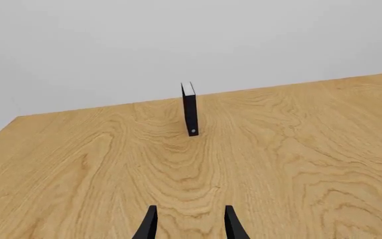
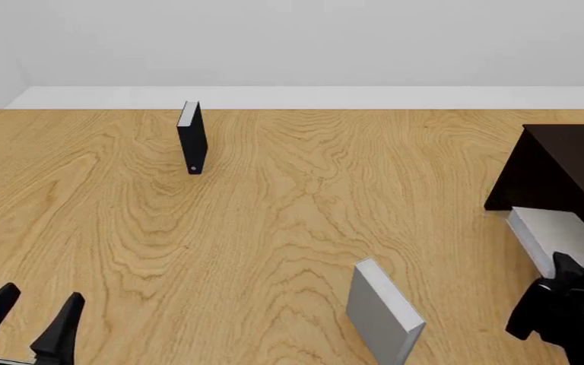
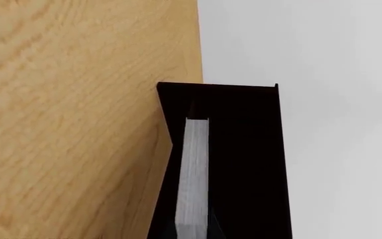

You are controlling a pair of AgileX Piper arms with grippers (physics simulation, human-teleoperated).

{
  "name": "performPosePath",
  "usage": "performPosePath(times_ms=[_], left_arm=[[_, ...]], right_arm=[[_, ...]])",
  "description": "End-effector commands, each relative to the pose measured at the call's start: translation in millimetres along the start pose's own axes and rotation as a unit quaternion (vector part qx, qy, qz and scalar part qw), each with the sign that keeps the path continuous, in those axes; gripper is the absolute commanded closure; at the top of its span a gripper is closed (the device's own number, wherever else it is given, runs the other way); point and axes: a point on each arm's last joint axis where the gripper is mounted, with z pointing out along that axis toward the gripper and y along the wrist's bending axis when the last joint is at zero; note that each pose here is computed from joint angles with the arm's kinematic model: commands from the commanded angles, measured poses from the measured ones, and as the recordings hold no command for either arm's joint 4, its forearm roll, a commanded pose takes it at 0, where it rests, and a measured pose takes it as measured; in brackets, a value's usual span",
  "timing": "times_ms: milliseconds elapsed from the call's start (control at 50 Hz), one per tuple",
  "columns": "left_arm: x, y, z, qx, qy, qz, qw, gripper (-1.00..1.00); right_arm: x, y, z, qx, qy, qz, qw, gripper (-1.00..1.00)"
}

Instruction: Pick up the book on the right and place it on the cabinet shelf.

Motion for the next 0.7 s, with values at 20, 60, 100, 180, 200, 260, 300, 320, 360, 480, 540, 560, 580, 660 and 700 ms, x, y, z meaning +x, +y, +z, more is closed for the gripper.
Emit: performPosePath(times_ms=[20,60,100,180,200,260,300,320,360,480,540,560,580,660,700], left_arm=[[0.2,-0.6,0.0,0.005,0.001,0.01,0.9999,-1.0],[0.5,-0.6,0.0,0.005,0.001,0.011,0.9999,-1.0],[0.4,-0.5,0.0,0.005,0.0,0.01,0.9999,-1.0],[0.2,-0.6,0.0,0.005,0.001,0.01,0.9999,-1.0],[0.3,-0.6,0.0,0.005,0.002,0.01,0.9999,-1.0],[0.3,-0.6,0.0,0.006,0.001,0.011,0.9999,-1.0],[0.5,-0.6,0.0,0.005,0.002,0.01,0.9999,-1.0],[0.5,-0.7,0.0,0.006,0.002,0.01,0.9999,-1.0],[0.8,-0.7,0.0,0.006,0.004,0.011,0.9999,-1.0],[0.7,-0.6,0.0,0.006,0.003,0.011,0.9999,-1.0],[0.9,-0.7,0.0,0.006,0.004,0.011,0.9999,-1.0],[0.9,-0.7,0.0,0.006,0.004,0.01,0.9999,-1.0],[0.8,-0.8,0.0,0.007,0.004,0.011,0.9999,-1.0],[1.0,-0.8,0.0,0.006,0.005,0.011,0.9999,-1.0],[1.0,-0.7,0.0,0.006,0.005,0.011,0.9999,-1.0]], right_arm=[[8.4,1.1,-5.4,0.0,0.028,0.063,0.9976,1.0],[8.6,1.3,-5.7,0.0,0.028,0.062,0.9977,1.0],[8.8,1.1,-5.8,0.0,0.029,0.062,0.9977,-1.0],[8.6,1.1,-6.3,0.0,0.028,0.06,0.9978,-1.0],[8.6,1.4,-6.3,-0.001,0.028,0.061,0.9977,-1.0],[8.4,1.6,-6.2,-0.001,0.028,0.061,0.9978,-1.0],[8.0,1.6,-6.0,-0.001,0.027,0.059,0.9979,-1.0],[8.1,1.5,-6.0,-0.001,0.027,0.059,0.9979,-1.0],[8.1,1.5,-5.9,-0.001,0.027,0.059,0.9979,-1.0],[6.8,2.2,-4.6,-0.004,0.023,0.058,0.998,-1.0],[6.0,2.5,-4.6,-0.005,0.021,0.058,0.9981,-1.0],[6.1,2.5,-4.7,-0.005,0.021,0.057,0.9981,-1.0],[5.7,2.6,-4.8,-0.005,0.02,0.056,0.9982,-1.0],[4.5,2.9,-4.4,-0.006,0.017,0.055,0.9983,-1.0],[4.2,2.6,-4.4,-0.005,0.016,0.053,0.9984,-1.0]])
